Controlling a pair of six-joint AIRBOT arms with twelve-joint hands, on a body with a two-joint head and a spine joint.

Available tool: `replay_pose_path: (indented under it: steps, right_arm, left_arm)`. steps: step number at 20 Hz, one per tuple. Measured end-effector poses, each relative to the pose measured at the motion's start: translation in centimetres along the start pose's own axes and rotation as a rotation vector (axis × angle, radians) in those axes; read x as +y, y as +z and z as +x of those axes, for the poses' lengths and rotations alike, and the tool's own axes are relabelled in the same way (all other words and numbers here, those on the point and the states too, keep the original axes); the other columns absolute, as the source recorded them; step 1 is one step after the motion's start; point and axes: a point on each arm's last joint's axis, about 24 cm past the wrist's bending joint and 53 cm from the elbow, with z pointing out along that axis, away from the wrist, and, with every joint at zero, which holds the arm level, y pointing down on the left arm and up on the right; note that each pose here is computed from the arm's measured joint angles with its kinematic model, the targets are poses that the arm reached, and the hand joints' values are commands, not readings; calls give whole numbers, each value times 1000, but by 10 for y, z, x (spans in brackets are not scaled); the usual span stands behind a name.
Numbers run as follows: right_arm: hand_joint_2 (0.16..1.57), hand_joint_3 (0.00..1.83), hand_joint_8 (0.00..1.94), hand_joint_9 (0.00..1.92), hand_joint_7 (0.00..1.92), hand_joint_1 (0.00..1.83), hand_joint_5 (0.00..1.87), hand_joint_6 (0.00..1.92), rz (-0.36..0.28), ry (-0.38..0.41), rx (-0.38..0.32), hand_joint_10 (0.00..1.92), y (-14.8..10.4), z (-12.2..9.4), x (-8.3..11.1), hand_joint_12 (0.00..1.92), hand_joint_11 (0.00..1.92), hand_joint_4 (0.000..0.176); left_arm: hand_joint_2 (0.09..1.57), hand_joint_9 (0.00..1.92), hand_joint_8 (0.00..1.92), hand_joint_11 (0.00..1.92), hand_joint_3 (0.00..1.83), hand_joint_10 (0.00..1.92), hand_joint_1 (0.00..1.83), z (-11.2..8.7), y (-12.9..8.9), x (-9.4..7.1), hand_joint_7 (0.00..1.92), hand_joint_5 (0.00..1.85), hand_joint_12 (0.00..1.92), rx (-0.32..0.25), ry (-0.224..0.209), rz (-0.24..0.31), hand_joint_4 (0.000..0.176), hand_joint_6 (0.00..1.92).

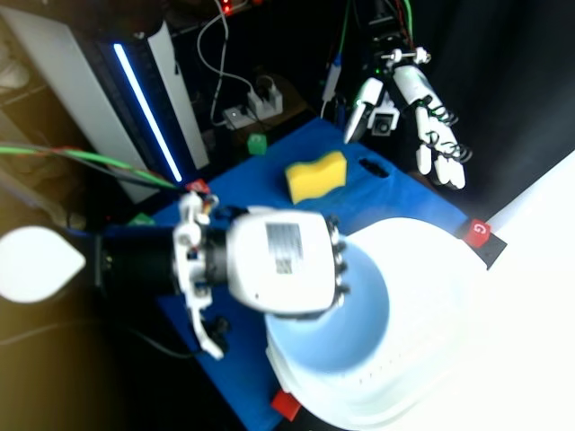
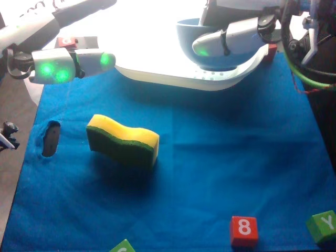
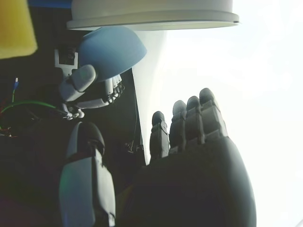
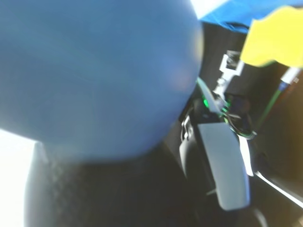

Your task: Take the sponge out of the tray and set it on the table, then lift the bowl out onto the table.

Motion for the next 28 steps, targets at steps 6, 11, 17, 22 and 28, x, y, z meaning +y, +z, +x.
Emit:
replay_pose_path:
  steps: [6,11,17,22,28]
  right_arm:
    - [1571,35,1941,1642,1495,606,1104,1921,-195,22,27,1921,-24,7,57,1921,1619,171]
    - [1553,8,1941,1729,1478,809,475,1921,-337,70,121,1921,-40,51,97,1921,1752,109]
    - [1510,43,1941,1673,1516,622,446,1921,-305,170,206,1921,-53,106,79,1921,1708,54]
    - [1522,0,1941,1680,1540,801,1020,1921,-216,211,203,1921,-55,117,50,1921,1722,0]
    - [1371,0,432,813,760,11,589,378,-217,218,205,640,-59,118,53,1207,721,0]
  left_arm:
    - [1096,98,0,0,1,2,389,-1,-1,0,153,194,363,-13,-17,1,168,2]
    - [1060,57,0,0,0,1,368,2,-5,4,127,166,198,-7,-23,-13,154,1]
    - [1055,53,0,0,0,0,360,2,-6,4,113,156,196,-11,-27,-11,161,0]
    - [1054,48,0,0,0,0,355,3,-7,3,98,145,141,-11,-28,-7,165,0]
    - [1060,53,2,15,1,4,372,3,-8,4,109,143,175,-11,-29,-11,144,1]
